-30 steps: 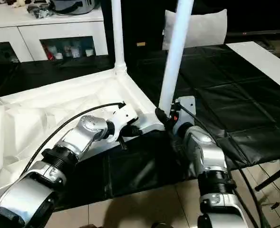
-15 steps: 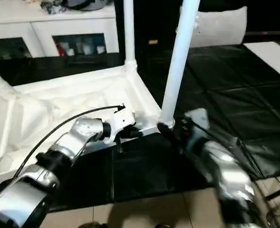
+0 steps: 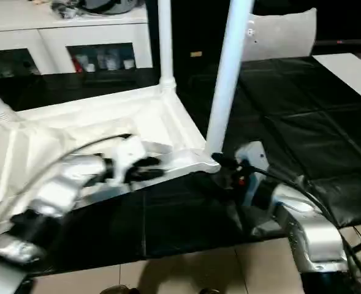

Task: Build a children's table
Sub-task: Rotate table base

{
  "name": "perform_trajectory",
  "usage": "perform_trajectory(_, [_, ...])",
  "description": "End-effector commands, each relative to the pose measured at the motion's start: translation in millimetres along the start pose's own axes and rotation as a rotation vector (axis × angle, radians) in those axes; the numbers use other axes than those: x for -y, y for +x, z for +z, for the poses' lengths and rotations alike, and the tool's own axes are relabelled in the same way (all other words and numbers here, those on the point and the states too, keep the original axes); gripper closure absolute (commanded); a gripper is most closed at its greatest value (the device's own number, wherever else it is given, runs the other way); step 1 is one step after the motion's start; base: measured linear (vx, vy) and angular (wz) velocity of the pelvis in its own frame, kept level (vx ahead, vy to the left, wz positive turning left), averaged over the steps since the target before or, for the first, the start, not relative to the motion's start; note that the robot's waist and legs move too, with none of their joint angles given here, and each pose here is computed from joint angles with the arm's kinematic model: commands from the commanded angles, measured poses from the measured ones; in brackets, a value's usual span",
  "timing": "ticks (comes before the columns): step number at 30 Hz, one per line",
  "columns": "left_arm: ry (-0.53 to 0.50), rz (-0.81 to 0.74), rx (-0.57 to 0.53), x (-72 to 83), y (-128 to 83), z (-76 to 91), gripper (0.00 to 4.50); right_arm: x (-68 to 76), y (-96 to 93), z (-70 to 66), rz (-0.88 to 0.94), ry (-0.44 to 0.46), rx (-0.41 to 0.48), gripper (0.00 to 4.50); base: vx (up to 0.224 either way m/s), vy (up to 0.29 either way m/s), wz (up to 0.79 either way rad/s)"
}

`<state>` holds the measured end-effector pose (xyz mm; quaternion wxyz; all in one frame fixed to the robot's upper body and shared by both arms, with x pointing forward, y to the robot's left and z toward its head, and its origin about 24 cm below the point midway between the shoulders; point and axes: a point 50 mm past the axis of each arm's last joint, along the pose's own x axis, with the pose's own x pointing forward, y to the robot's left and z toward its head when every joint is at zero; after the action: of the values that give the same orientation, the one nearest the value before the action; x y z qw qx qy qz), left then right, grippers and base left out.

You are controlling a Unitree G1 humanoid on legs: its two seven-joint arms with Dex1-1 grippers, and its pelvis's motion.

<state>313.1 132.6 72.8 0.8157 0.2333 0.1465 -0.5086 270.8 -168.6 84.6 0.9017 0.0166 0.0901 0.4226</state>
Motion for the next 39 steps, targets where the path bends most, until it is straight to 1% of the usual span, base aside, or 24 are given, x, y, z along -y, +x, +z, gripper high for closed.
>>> perform_trajectory(1, [0.008, 0.014, -0.042, -4.0, -18.5, -2.0, 2.54, 2.7, 11.6, 2.6, -0.028, -0.02, -0.004, 0.0, 0.0, 0.0, 0.0])
perform_trajectory(2, [0.008, 0.021, -0.064, -4.9, -25.5, -4.8, 2.54, 3.4, 17.6, 2.7, -0.032, -0.02, -0.007, 0.0, 0.0, 0.0, 0.0])
perform_trajectory(3, [0.009, 0.028, -0.088, -6.1, -33.5, -7.7, 2.36, 4.3, 26.1, 2.8, -0.032, -0.016, -0.01, 0.0, 0.0, 0.0, 0.0])
perform_trajectory(4, [0.005, 0.03, -0.107, -6.4, -39.6, -9.7, 2.31, 5.8, 35.7, 2.6, -0.033, -0.018, -0.021, 0.0, 0.0, 0.0, 0.0])
perform_trajectory(5, [0.004, 0.026, -0.12, -6.1, -42.1, -11.2, 2.26, 7.1, 43.0, 2.5, -0.034, -0.017, -0.028, 0.0, 0.0, 0.0, 0.0])
perform_trajectory(6, [0.003, 0.026, -0.121, -6.0, -42.2, -11.3, 2.08, 7.2, 43.5, 2.5, -0.034, -0.018, -0.029, 0.0, 0.0, 0.0, 0.0])
perform_trajectory(7, [0.003, 0.023, -0.147, -4.9, -44.6, -13.5, 2.08, 11.0, 56.8, 1.9, -0.056, -0.02, -0.051, 0.0, 0.0, 0.0, 0.0])
perform_trajectory(9, [0.001, 0.015, -0.16, -2.9, -45.2, -14.4, 1.92, 14.5, 65.6, 0.8, -0.09, -0.013, -0.071, 0.0, 0.0, 0.0, 0.0])
perform_trajectory(10, [-0.009, 0.003, -0.17, 0.3, -45.6, -14.7, 1.85, 16.9, 71.8, 0.2, -0.124, 0.006, -0.072, 0.0, 0.0, 0.0, 0.0])
perform_trajectory(12, [-0.019, -0.009, -0.179, 3.2, -46.3, -15.0, 1.69, 19.2, 76.4, -0.3, -0.16, 0.026, -0.07, 0.0, 0.0, 0.0, 0.0])
perform_trajectory(13, [-0.031, -0.02, -0.187, 6.1, -47.5, -15.1, 1.59, 22.5, 80.8, -0.8, -0.214, 0.056, -0.062, 0.0, 0.0, 0.0, 0.0])
perform_trajectory(14, [-0.034, -0.019, -0.189, 6.6, -48.1, -15.1, 1.5, 23.9, 81.9, -1.0, -0.232, 0.068, -0.058, 0.0, 0.0, 0.0, 0.0])
perform_trajectory(15, [-0.044, -0.018, -0.193, 7.9, -49.4, -15.0, 1.44, 27.2, 84.7, -1.6, -0.277, 0.098, -0.048, 0.0, 0.0, 0.0, 0.0])
perform_trajectory(17, [-0.046, -0.008, -0.202, 7.5, -51.0, -16.1, 1.26, 30.7, 87.0, -2.2, -0.311, 0.115, -0.04, 0.0, 0.0, 0.0, 0.0])
perform_trajectory(21, [-0.035, 0.033, -0.242, 3.9, -51.5, -23.8, 1.1, 36.2, 87.8, -3.6, -0.383, 0.166, -0.012, 0.0, 0.0, 0.0, 0.0])
perform_trajectory(22, [-0.021, 0.053, -0.267, 2.2, -51.3, -27.3, 1.0, 38.7, 86.9, -3.4, -0.409, 0.185, 0.004, 0.0, 0.0, 0.0, 0.0])
perform_trajectory(24, [0.009, 0.109, -0.293, -2.9, -50.0, -32.3, 1.0, 44.8, 83.5, -3.8, -0.458, 0.235, 0.039, 0.0, 0.0, 0.0, 0.0])
perform_trajectory(26, [0.02, 0.137, -0.293, -5.1, -48.9, -33.0, 1.0, 48.8, 81.7, -4.3, -0.484, 0.264, 0.057, 0.0, 0.0, 0.0, 0.0])
perform_trajectory(28, [0.037, 0.164, -0.283, -7.5, -46.5, -31.6, 1.0, 56.7, 78.3, -4.0, -0.53, 0.305, 0.088, 0.0, 0.0, 0.0, 0.0])
perform_trajectory(31, [0.042, 0.175, -0.274, -7.4, -41.5, -31.6, 1.0, 65.5, 73.0, -1.1, -0.576, 0.315, 0.111, 0.0, 0.0, 0.0, 0.0])
perform_trajectory(32, [0.042, 0.175, -0.274, -7.4, -41.5, -31.6, 1.0, 65.5, 73.0, -1.1, -0.576, 0.315, 0.111, 0.0, 0.0, 0.0, 0.0])
perform_trajectory(35, [0.047, 0.187, -0.262, -5.8, -33.2, -33.8, 1.0, 76.8, 65.3, 4.0, -0.635, 0.317, 0.141, 0.0, 0.0, 0.0, 0.0])
perform_trajectory(39, [0.064, 0.246, -0.259, -8.7, -25.6, -38.6, 1.0, 93.8, 49.9, 7.4, -0.755, 0.302, 0.159, 0.0, 0.0, 0.0, 0.0])
